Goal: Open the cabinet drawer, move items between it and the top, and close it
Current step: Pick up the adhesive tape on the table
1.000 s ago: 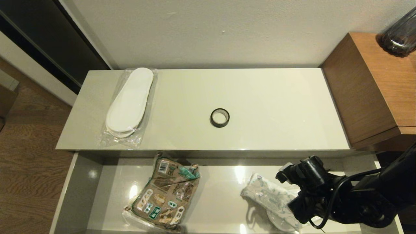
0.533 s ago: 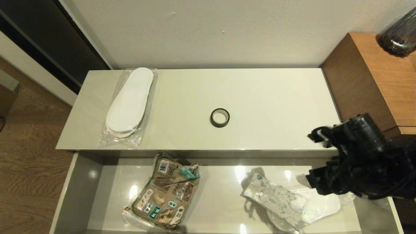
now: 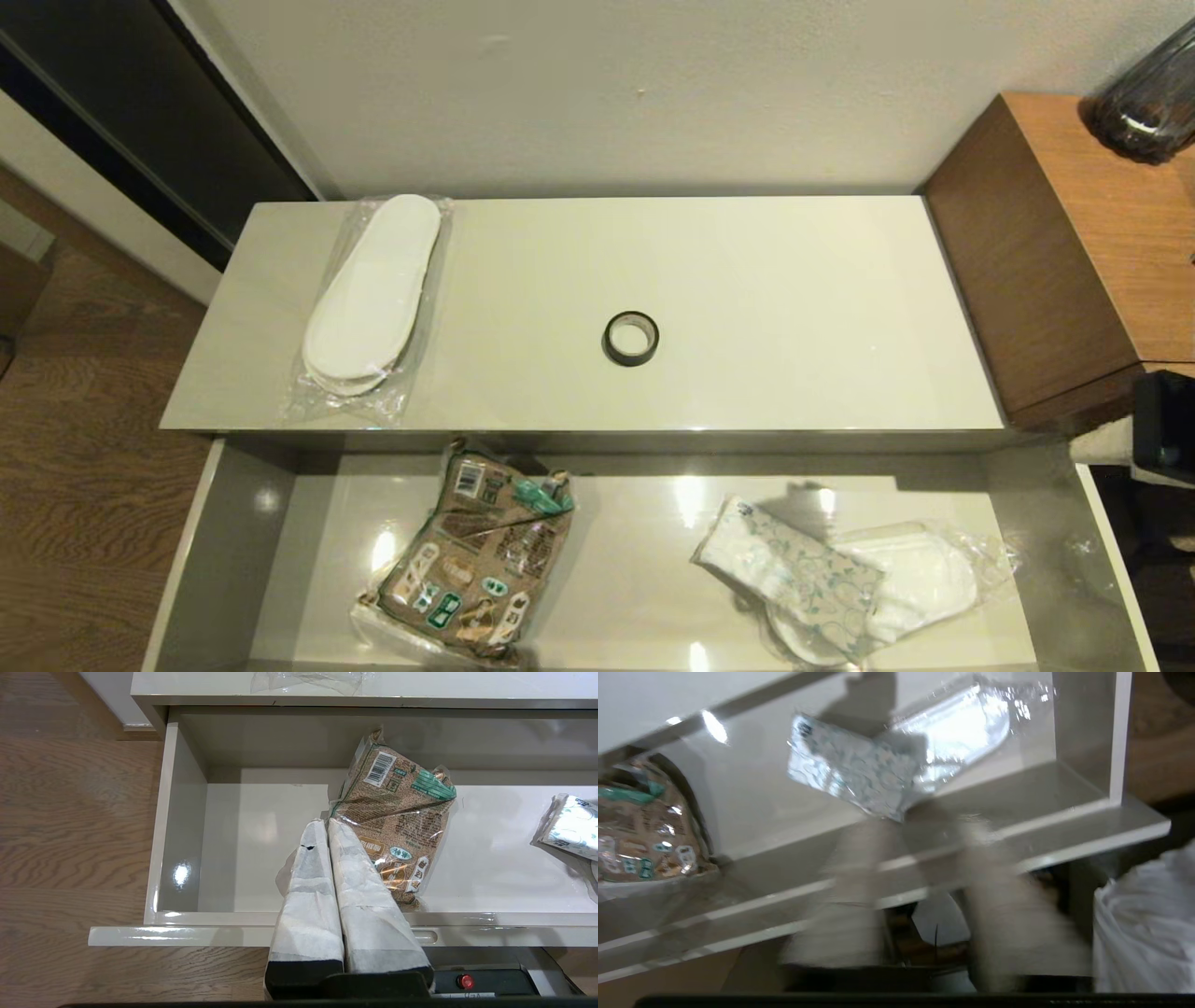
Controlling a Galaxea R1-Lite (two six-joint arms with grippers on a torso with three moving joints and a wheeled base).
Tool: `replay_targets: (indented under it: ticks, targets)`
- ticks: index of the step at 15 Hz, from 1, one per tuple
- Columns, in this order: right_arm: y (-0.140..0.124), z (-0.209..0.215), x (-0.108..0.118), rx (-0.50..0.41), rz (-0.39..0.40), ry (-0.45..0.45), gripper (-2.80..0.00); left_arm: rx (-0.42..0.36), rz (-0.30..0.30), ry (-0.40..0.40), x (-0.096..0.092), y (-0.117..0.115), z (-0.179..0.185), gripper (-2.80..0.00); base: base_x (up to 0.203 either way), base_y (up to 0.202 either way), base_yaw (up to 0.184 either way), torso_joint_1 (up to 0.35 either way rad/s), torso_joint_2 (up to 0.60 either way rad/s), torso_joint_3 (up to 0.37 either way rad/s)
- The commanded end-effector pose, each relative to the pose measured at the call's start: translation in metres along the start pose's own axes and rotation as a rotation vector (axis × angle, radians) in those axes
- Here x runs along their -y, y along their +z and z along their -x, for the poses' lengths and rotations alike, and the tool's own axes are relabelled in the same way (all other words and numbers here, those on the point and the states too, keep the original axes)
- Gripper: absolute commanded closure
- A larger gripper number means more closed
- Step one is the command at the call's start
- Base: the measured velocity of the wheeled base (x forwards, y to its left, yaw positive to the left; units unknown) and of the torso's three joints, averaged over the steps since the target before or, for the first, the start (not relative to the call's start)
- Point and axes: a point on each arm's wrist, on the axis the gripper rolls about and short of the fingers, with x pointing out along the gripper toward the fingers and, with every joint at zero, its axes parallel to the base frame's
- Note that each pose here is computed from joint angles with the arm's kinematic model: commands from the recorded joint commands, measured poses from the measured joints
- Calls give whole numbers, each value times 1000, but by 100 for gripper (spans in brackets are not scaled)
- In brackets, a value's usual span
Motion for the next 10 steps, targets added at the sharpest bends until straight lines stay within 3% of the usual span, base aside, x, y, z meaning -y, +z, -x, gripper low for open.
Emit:
replay_targets:
  ticks: [1,6,10]
  targets:
    - [11,5,-6,27,-7,15,0,-1,0,-1,0,0,0,0,0,0,0,0,0,0]
    - [39,-7,-39,42,-14,57,0,-1,0,-1,0,0,0,0,0,0,0,0,0,0]
    - [63,-46,-115,30,62,136,0,-1,1,-1,0,0,0,0,0,0,0,0,0,0]
